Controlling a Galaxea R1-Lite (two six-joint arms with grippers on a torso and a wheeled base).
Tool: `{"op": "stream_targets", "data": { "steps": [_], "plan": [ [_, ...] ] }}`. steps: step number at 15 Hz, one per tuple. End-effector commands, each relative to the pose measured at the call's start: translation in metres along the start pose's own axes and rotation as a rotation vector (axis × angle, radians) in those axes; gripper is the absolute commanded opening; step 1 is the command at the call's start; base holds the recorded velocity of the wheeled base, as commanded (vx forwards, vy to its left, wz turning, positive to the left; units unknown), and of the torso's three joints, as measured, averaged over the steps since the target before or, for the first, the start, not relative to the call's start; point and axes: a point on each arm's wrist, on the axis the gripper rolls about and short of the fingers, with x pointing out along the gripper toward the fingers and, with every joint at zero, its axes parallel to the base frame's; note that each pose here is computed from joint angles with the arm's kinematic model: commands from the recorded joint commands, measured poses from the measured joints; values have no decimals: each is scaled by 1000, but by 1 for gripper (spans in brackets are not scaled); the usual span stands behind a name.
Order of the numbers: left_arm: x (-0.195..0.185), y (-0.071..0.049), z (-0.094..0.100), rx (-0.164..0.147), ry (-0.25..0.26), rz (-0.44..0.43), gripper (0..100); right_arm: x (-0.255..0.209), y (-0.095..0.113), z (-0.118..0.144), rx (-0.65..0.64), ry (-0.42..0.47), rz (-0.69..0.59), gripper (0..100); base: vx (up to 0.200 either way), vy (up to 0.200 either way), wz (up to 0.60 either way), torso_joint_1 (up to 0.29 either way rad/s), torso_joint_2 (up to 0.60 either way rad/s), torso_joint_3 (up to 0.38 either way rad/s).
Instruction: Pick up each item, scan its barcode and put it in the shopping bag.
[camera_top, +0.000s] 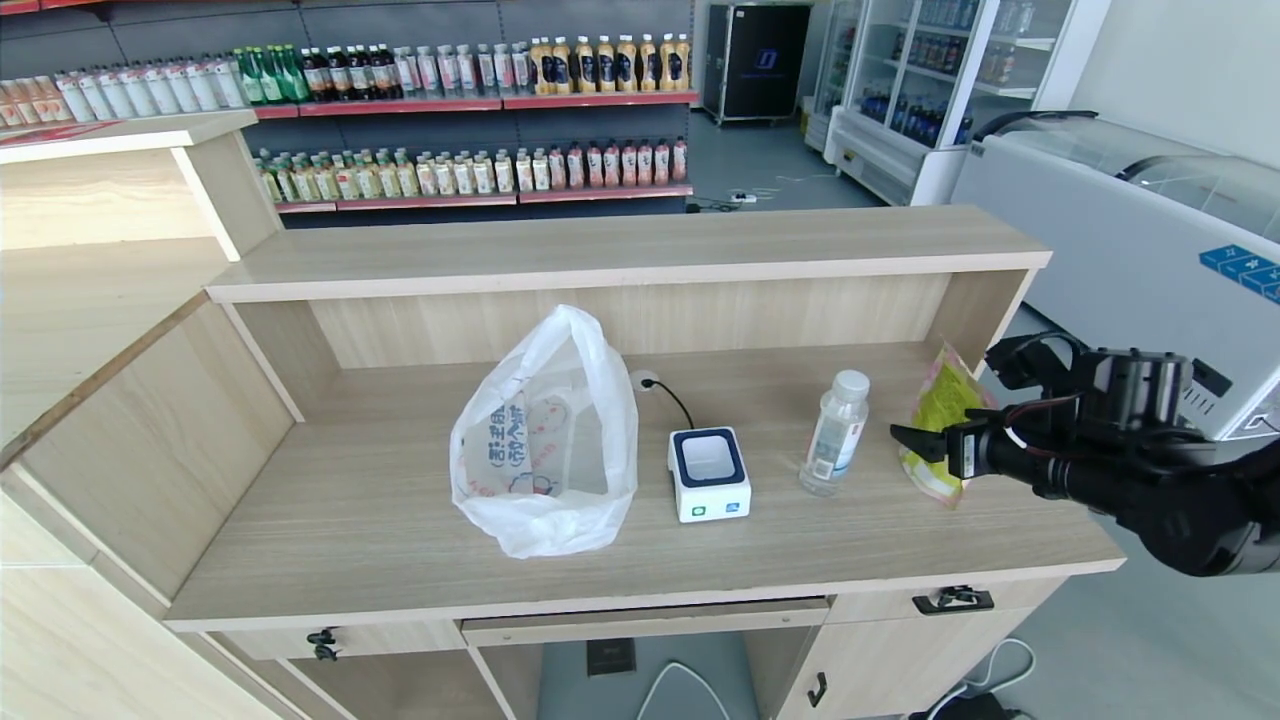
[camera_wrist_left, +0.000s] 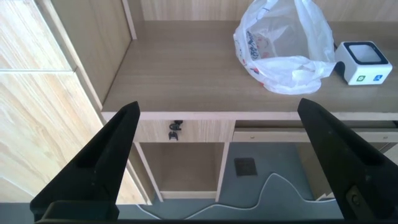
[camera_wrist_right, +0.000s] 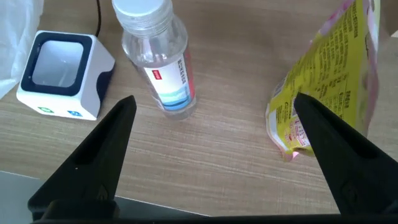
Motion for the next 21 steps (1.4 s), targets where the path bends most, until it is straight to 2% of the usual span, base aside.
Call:
{"op": "stream_targets", "data": {
  "steps": [1,9,15,21],
  "plan": [
    [0,0,0,0,0,-1,100,15,8,-13,-1,22,42,100,0,0,0,0,0,0],
    [0,0,0,0,0,1,100,56,16,-25,-25,-16,81,100,0,0,0,0,0,0],
    [0,0,0,0,0,1,100,82,33,-26,-81,-72,187,100,0,0,0,0,0,0],
    [0,0,0,0,0,1,100,100,35,-38,-123,-67,195,100,0,0,0,0,0,0]
  ]
}}
